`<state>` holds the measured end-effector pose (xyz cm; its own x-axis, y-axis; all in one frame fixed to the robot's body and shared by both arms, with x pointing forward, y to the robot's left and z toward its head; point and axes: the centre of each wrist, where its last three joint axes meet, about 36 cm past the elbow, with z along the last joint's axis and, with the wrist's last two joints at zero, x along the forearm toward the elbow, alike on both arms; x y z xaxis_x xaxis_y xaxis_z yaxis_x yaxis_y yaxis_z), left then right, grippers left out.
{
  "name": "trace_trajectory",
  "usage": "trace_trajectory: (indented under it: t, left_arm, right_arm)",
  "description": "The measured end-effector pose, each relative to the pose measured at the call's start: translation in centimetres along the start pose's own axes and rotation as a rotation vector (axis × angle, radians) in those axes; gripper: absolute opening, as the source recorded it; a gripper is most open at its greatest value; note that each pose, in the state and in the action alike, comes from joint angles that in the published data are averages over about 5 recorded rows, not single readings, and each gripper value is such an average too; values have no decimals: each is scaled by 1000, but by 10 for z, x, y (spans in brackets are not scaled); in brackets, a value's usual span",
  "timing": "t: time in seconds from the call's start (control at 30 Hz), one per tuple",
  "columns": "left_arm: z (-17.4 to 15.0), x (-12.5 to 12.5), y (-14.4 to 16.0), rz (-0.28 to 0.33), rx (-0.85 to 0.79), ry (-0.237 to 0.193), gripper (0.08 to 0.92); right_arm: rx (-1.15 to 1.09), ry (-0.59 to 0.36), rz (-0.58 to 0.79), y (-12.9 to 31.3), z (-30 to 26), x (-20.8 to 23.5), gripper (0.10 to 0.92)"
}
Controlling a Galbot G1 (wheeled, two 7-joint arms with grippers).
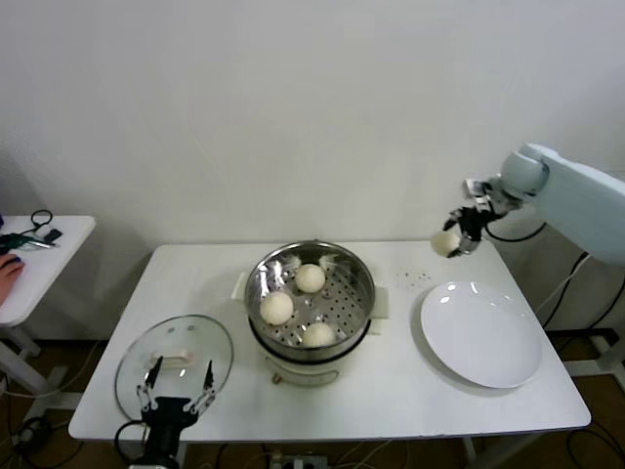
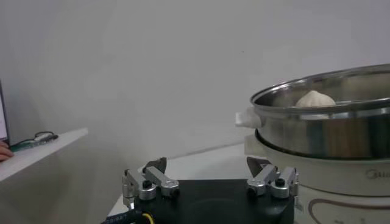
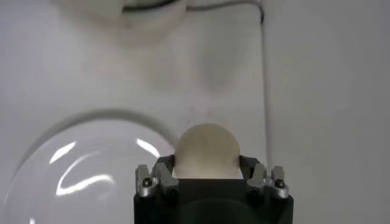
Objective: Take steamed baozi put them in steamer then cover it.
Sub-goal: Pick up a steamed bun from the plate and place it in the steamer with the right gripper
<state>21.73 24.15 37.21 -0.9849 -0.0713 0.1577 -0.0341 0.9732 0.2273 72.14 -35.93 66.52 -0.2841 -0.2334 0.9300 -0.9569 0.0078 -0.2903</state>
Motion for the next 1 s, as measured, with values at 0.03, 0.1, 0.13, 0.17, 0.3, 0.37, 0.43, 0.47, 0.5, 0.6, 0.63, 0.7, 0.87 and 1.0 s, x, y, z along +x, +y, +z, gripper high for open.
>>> trace_trajectory:
  t: [0.03,0.1,0.13,0.17,0.3,0.37,0.43,0.47,0.5,0.6,0.63,0.7,0.87,1.0]
  left_arm:
    - [0,0,0,1,4,1,823]
    - [1,1,-1,4,10,3,823]
    - [1,1,-2,6,12,4,823]
    - [2,2,-2,7,13,4,823]
    - [4,3,-1,8,10,8,823]
    - [5,4,1,7,9,11,823]
    - [7,4,2,8,9,13,823]
    - [7,4,3,8,9,13,823]
    - [8,4,3,9,8,13,823]
    - [9,2,4,8,7,11,823]
    - [9,2,4,7,6,11,823]
    - [10,1,4,6,5,11,823]
    - [13,2,5,6,1,14,823]
    - [15,2,7,5,-2,17,823]
  right_arm:
    - [4,-13,2,-3,-12,5,702]
    - [12,-38,3,-6,-35,12,704]
    - [17,-49,2,-7,-47,15,704]
    - [21,-59,1,-8,-58,18,704]
    - [36,-85,-19,-5,-98,21,704]
    - [39,-92,-32,0,-113,19,704]
    - [41,-97,-45,5,-127,15,704]
    - [41,-99,-51,8,-134,12,704]
    - [42,-100,-58,11,-141,9,705]
    - [45,-101,-78,21,-160,-1,708]
    - [46,-100,-85,25,-166,-5,709]
    - [48,-96,-98,31,-177,-13,709]
    - [52,-81,-127,45,-196,-31,705]
    - [55,-61,-148,54,-204,-48,706]
